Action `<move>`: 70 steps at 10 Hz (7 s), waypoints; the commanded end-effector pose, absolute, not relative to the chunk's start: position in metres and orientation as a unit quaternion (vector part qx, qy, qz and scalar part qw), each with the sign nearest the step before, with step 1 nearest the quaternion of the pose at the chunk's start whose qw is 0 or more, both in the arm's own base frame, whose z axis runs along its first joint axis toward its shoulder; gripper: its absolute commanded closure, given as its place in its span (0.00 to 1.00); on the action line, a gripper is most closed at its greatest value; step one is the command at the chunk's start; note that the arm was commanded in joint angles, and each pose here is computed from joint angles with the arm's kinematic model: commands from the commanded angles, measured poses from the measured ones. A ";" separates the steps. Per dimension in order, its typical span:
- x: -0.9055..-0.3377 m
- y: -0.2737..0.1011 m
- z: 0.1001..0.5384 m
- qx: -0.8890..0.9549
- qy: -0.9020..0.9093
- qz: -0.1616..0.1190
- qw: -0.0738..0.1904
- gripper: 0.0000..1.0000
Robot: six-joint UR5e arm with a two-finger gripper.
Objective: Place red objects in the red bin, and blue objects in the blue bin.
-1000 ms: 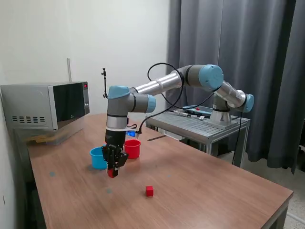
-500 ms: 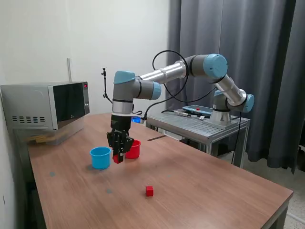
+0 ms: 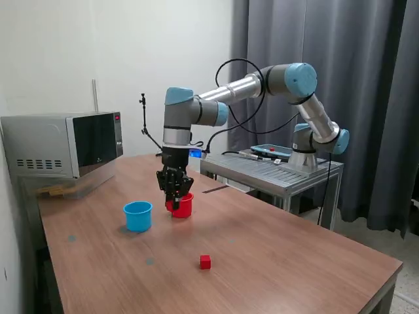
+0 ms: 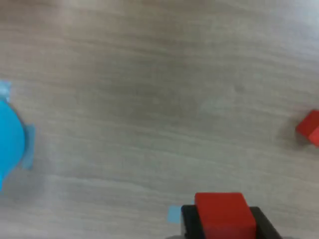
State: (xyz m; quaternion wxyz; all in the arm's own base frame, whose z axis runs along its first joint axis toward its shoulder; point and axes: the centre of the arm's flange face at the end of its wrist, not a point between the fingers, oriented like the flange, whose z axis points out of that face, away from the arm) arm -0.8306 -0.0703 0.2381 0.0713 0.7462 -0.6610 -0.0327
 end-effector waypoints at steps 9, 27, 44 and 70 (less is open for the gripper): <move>-0.771 0.007 0.244 0.690 -0.723 -0.005 0.047 1.00; -0.705 0.105 0.238 0.631 -0.775 0.011 0.035 1.00; -0.689 0.102 0.190 0.617 -0.785 -0.025 0.052 0.00; -0.753 -0.084 0.244 0.538 -0.841 -0.049 0.031 0.00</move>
